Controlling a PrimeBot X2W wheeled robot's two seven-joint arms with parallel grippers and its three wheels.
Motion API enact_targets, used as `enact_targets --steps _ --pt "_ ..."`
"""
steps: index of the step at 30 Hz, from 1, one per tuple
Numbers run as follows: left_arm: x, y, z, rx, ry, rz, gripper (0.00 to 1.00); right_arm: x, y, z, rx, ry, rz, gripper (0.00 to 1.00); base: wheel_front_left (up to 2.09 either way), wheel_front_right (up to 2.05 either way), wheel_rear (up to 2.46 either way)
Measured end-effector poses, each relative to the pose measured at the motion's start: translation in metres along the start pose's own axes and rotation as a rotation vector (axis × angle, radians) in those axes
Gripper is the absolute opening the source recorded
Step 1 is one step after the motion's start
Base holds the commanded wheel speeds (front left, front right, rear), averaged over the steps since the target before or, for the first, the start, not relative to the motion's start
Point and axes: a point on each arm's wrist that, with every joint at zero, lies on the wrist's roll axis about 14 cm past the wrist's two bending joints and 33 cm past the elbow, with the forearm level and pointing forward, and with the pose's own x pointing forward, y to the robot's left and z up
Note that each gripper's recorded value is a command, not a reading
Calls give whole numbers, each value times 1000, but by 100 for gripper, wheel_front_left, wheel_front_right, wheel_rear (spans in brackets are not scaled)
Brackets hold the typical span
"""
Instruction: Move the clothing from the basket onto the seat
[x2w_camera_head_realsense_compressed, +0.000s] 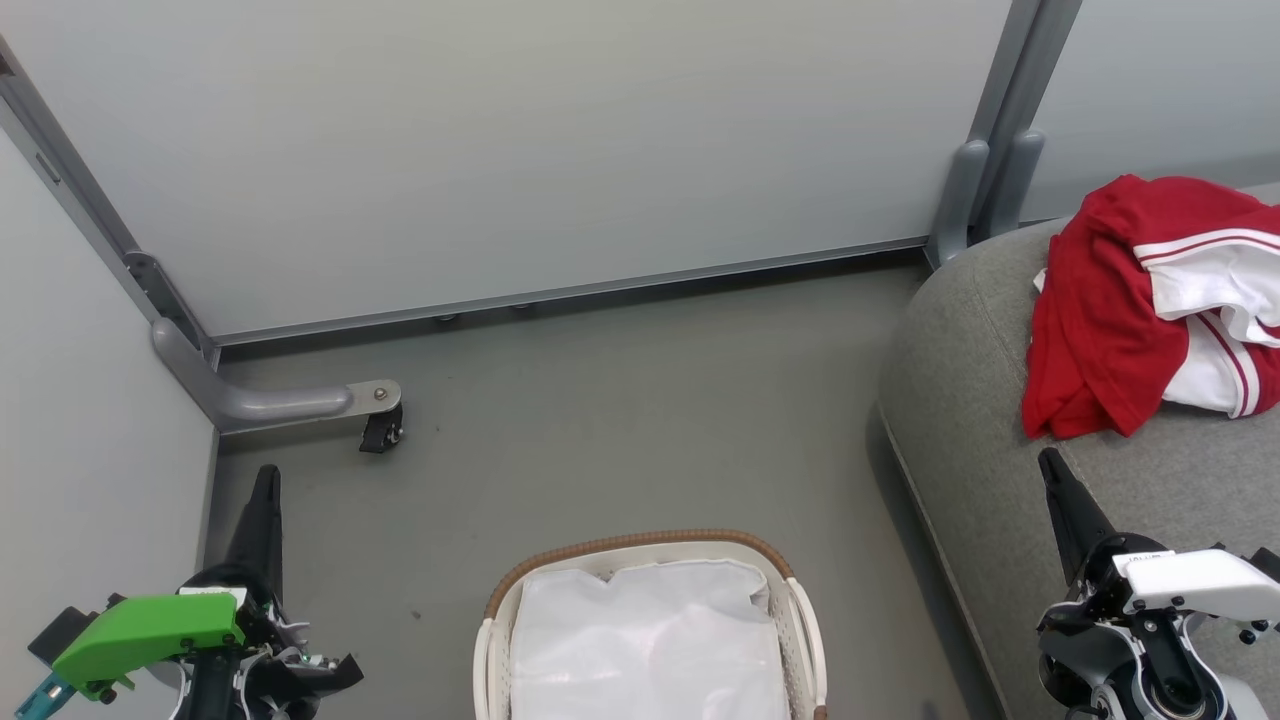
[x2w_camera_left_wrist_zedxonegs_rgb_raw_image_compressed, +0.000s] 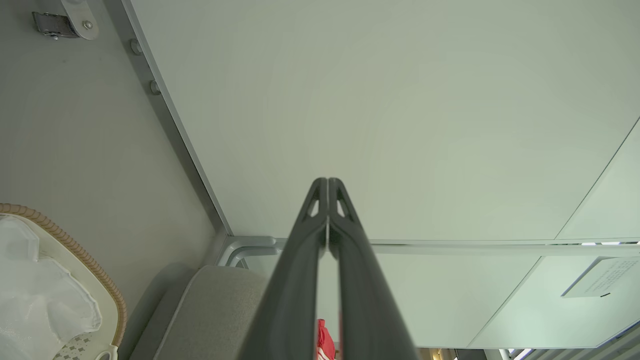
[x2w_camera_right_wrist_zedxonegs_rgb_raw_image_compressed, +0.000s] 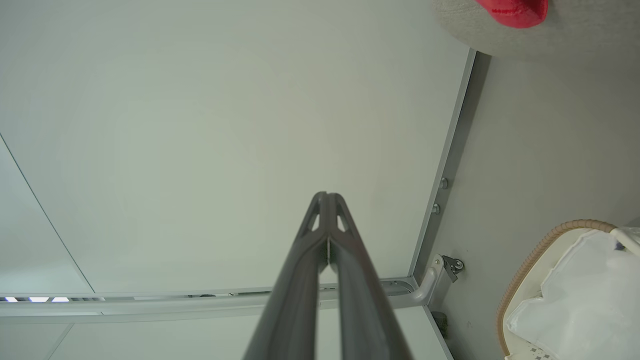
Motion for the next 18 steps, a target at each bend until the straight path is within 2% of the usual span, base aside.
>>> enact_targets --steps 18 --pt "0 0 0 0 0 0 0 0 0 0 0 0 0 0 0 0 0"
